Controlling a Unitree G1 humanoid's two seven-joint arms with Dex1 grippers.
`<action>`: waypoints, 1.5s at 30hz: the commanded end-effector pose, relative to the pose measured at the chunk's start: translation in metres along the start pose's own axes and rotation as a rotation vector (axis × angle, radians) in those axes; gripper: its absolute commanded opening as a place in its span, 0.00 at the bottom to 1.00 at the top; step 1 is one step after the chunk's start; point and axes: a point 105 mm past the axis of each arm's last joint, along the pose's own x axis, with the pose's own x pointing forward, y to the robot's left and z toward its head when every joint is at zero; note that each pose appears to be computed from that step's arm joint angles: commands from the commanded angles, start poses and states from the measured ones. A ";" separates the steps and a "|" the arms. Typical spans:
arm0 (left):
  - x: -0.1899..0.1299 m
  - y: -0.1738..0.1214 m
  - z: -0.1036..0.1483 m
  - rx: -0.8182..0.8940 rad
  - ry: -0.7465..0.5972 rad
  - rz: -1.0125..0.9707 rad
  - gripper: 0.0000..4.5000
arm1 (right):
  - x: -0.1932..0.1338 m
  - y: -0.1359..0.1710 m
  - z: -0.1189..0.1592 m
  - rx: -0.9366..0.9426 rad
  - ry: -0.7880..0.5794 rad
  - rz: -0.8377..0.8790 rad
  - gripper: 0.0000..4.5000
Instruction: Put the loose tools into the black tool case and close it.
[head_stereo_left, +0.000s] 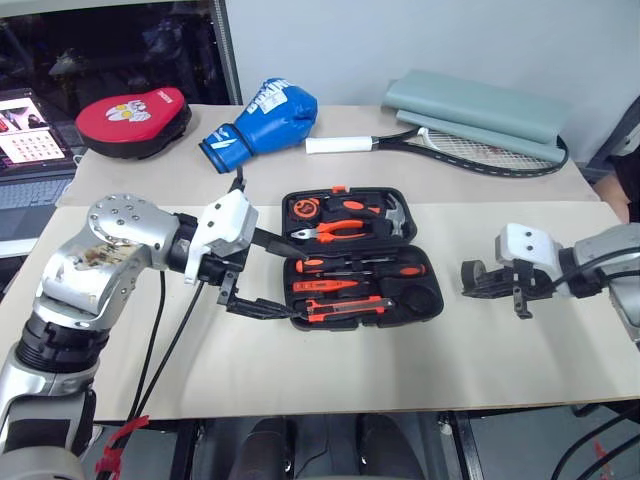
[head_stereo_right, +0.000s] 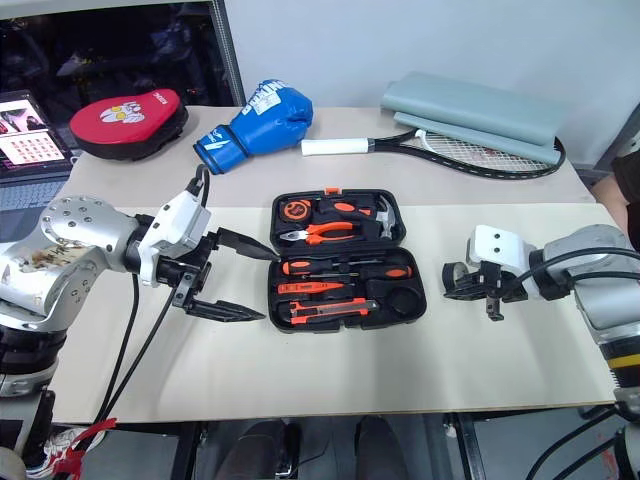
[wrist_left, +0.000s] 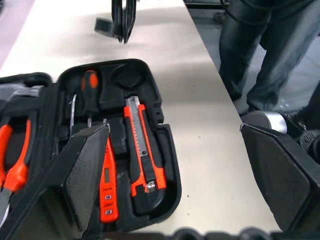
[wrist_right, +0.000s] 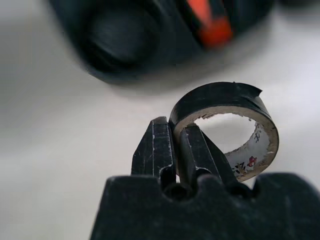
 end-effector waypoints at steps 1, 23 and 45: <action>0.001 -0.001 0.001 0.034 0.001 -0.010 1.00 | 0.004 0.017 0.032 -0.091 -0.051 0.061 0.01; 0.002 0.005 0.005 0.046 -0.016 0.008 1.00 | 0.037 0.017 0.040 -0.153 0.029 0.104 0.58; -0.012 0.048 -0.085 -0.237 0.150 0.461 0.43 | -0.034 -0.007 -0.007 0.384 -0.231 -0.501 0.25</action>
